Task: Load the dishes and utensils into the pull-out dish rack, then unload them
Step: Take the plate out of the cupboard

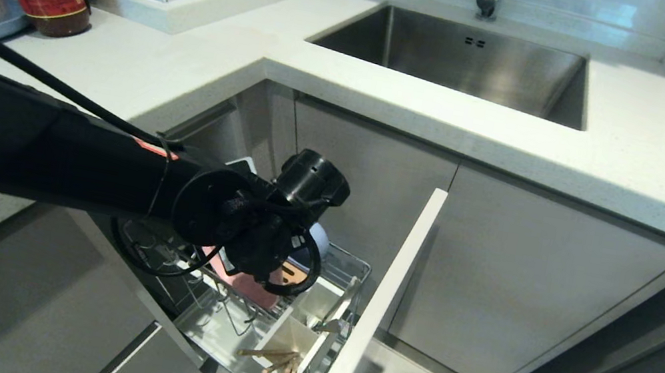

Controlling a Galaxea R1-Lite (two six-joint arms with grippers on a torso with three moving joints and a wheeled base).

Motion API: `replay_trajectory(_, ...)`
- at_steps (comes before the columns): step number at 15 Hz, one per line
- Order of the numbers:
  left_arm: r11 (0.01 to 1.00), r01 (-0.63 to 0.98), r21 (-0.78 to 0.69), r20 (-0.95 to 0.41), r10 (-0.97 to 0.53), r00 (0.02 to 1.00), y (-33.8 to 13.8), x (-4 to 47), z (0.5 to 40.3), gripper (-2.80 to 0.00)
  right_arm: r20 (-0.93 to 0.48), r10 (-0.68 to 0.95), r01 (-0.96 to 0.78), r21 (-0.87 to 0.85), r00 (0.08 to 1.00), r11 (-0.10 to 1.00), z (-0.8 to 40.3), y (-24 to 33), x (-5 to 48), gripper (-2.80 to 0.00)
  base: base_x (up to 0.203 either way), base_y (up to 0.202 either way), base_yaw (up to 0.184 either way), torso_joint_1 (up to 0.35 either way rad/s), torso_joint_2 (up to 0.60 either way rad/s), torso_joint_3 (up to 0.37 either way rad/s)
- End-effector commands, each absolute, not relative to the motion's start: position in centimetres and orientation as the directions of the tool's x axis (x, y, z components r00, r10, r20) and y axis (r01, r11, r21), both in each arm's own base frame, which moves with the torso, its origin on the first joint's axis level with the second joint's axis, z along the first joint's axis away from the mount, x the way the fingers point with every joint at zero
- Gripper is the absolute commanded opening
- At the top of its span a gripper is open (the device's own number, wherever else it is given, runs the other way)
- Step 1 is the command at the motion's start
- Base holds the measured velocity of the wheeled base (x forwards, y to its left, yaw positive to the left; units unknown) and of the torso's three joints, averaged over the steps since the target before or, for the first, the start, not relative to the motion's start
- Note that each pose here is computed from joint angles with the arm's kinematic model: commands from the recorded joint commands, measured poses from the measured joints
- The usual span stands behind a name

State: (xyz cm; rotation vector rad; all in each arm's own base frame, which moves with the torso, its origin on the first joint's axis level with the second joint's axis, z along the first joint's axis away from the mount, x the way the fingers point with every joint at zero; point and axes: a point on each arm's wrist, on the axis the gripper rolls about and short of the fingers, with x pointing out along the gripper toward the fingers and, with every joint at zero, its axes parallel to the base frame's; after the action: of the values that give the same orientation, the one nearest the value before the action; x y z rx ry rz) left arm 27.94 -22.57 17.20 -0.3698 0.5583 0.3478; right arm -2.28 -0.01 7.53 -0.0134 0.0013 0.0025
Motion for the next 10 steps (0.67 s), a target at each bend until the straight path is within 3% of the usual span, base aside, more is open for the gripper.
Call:
replay_trajectory(1,0.867,-0.397,-0.302,-0.525,0.196,0.828,-22.2,26.6,19.6,-2.80,-0.002,0.003,-0.003,-0.014,1.000,1.000,7.5,0.0,-2.3,-2.80,0.000,0.000,0.000,0.000,0.00,0.000)
replay_trajectory(10,0.859,-0.137,-0.494,-0.305,-0.024,0.952,-19.8,15.6,30.3,-2.80,-0.002,0.003,-0.003,-0.014,1.000,1.000,7.5,0.0,-2.3,-2.80,0.000,0.000,0.000,0.000,0.00,0.000)
